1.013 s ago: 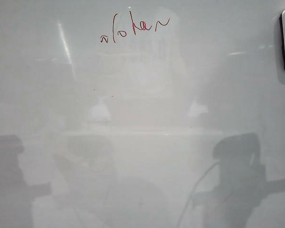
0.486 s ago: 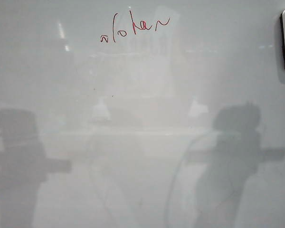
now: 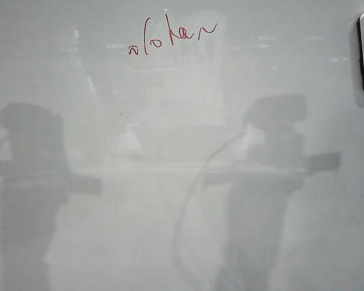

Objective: Grab the whiteboard eraser that is attached to the surface of the whiteboard and use it to clean the writing on the whiteboard.

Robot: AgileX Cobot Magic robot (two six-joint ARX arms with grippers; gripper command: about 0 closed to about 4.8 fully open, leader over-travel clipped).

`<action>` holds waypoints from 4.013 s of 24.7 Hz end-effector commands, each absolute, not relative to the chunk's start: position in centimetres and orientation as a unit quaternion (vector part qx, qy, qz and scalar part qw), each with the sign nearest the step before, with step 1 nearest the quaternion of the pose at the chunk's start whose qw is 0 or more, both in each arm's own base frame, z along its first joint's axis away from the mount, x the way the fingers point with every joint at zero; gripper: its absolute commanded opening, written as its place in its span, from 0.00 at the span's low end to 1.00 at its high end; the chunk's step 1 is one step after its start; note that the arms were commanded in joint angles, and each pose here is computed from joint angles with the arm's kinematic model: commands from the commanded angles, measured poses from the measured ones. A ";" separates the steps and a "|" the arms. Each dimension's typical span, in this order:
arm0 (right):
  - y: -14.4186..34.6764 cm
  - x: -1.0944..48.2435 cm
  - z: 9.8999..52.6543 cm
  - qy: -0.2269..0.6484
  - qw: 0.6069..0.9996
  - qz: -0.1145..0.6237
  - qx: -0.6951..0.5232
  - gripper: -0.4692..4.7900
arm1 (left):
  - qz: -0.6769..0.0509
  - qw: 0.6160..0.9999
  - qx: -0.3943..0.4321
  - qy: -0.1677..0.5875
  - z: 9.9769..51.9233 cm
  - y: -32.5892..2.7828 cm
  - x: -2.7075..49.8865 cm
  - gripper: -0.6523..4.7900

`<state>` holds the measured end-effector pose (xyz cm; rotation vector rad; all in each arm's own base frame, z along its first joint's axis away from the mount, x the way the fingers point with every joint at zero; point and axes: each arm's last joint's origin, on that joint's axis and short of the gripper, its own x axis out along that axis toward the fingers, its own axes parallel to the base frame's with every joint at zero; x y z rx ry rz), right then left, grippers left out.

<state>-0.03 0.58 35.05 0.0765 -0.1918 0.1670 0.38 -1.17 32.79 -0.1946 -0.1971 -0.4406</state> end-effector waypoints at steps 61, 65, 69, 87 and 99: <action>-0.1 18.9 26.1 -0.027 0.998 -0.044 -0.047 0.73 | -0.292 0.951 0.040 0.093 32.8 -1.6 0.2 0.11; 0.7 19.4 25.9 -0.028 0.998 -0.044 -0.046 0.73 | -0.292 0.951 0.040 0.093 32.8 -1.6 0.2 0.11; 1.1 19.9 25.5 -0.024 0.995 -0.081 -0.050 0.73 | -0.292 0.951 0.040 0.093 32.8 -1.6 0.2 0.11; 1.1 21.8 25.7 -0.027 0.991 -0.096 -0.084 0.80 | -0.292 0.951 0.040 0.093 32.8 -1.6 0.2 0.11; 0.9 22.8 25.7 -0.014 0.990 -0.105 -0.091 0.71 | -0.292 0.951 0.040 0.093 32.7 -1.6 0.2 0.11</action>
